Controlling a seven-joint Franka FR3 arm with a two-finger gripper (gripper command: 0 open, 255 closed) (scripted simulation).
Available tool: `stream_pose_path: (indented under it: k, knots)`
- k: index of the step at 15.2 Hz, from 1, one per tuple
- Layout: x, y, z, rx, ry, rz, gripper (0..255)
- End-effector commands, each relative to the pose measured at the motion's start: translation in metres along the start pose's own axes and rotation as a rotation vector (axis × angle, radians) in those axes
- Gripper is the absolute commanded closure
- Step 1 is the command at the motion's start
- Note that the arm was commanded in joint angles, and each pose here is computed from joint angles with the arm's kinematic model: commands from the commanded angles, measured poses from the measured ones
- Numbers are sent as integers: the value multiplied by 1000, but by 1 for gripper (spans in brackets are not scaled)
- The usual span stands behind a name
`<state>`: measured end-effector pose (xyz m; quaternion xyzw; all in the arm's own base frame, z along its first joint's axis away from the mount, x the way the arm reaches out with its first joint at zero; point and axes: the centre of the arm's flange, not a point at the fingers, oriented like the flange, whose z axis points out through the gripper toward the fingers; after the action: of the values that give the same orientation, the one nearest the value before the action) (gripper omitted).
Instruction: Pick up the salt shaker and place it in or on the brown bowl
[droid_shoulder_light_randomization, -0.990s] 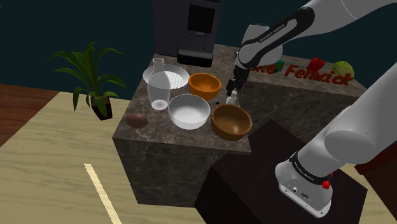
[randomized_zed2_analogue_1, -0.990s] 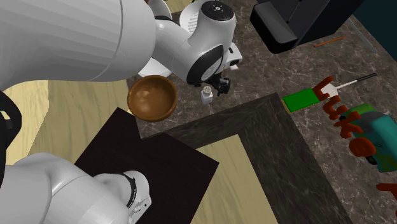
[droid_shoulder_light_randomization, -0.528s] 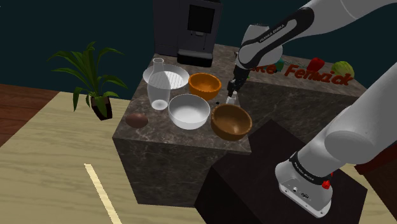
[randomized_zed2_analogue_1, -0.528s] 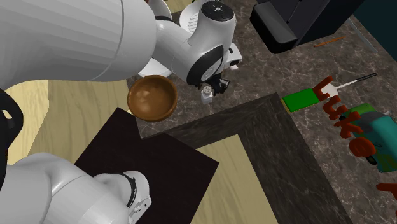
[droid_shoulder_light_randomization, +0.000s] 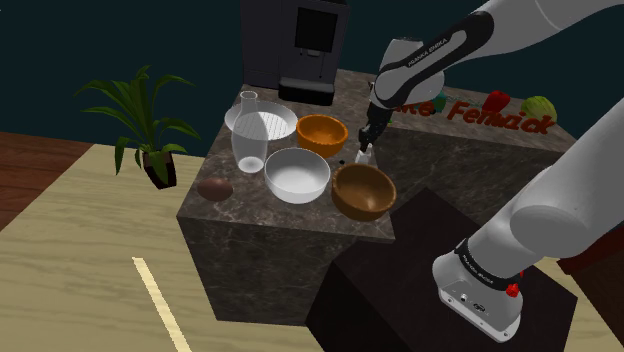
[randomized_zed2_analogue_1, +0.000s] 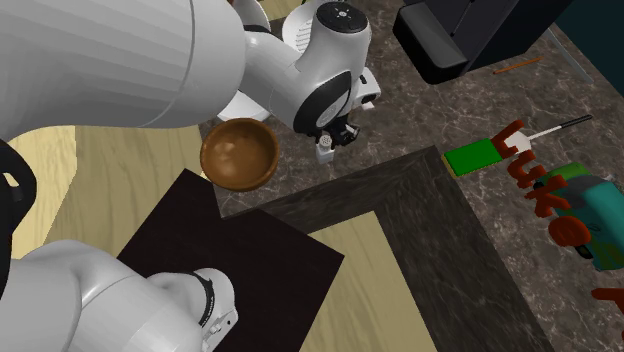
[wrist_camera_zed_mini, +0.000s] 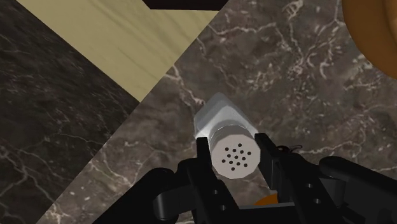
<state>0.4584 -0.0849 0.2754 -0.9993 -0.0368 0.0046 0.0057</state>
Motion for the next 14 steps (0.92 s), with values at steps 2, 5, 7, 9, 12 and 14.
stream_pose_path:
  k: [2, 5, 7, 9, 12, 14]
  knots:
    - [0, 0, -5, 0, 0, 0, 255]
    - [0, 0, -21, 0, 0, 0, 255]
    - [0, 0, -32, 0, 0, 0, 255]
    - [0, 0, -42, 0, 0, 0, 255]
    - [-1, -1, -58, 0, 0, 0, 255]
    - [-1, -1, -68, 0, 0, 0, 255]
